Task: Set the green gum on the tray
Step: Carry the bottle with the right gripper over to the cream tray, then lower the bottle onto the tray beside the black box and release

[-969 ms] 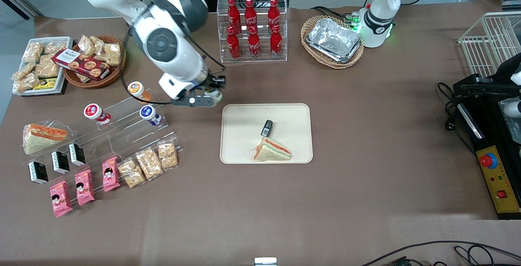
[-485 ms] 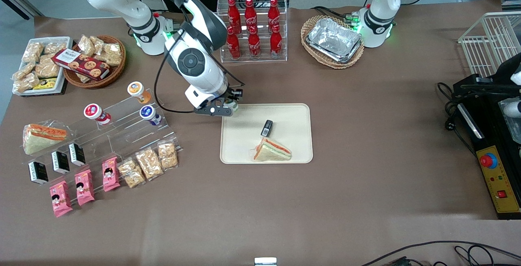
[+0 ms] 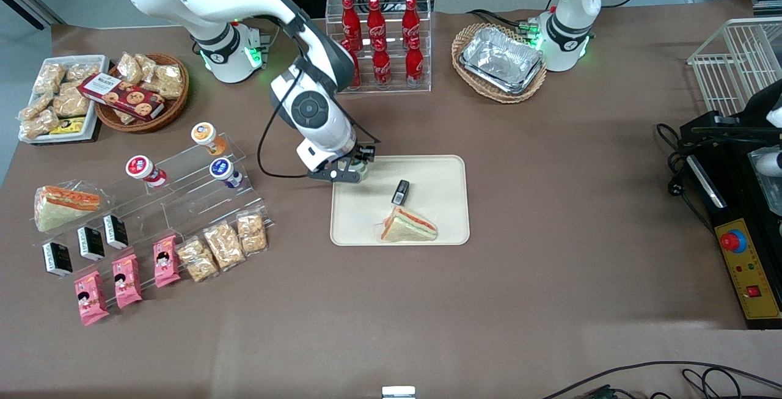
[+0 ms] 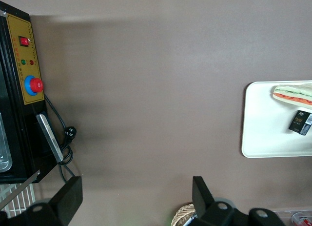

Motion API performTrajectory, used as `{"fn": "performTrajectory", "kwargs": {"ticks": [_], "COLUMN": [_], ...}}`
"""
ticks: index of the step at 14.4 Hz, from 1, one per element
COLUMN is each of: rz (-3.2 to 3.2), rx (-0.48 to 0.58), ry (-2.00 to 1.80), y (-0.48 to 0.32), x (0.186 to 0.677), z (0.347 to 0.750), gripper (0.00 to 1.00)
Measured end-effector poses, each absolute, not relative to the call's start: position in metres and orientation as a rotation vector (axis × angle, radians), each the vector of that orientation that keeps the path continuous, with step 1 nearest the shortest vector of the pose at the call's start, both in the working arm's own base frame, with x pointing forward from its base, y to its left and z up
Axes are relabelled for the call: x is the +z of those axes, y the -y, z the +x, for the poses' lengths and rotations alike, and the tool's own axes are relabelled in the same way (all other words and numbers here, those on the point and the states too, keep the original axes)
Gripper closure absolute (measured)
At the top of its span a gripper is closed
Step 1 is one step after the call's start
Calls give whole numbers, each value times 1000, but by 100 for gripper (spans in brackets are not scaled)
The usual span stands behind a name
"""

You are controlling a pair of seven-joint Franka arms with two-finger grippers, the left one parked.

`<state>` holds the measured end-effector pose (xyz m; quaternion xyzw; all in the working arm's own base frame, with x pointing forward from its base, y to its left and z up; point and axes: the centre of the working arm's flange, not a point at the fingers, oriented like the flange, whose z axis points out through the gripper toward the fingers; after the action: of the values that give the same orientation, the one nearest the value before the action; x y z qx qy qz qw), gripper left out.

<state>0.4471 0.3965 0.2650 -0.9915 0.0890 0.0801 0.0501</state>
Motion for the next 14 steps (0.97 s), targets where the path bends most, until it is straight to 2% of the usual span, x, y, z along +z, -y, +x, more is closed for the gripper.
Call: {"fn": "performTrajectory", "kwargs": {"ticks": [3, 10, 12, 14], "rz": [-3018, -3008, -3007, -3005], "rx": [244, 225, 224, 222], "ry": [-290, -301, -313, -323], "y": [-393, -394, -394, -394], "x": [244, 243, 243, 243], "z": [452, 454, 454, 454], "gripper": [41, 39, 25, 5]}}
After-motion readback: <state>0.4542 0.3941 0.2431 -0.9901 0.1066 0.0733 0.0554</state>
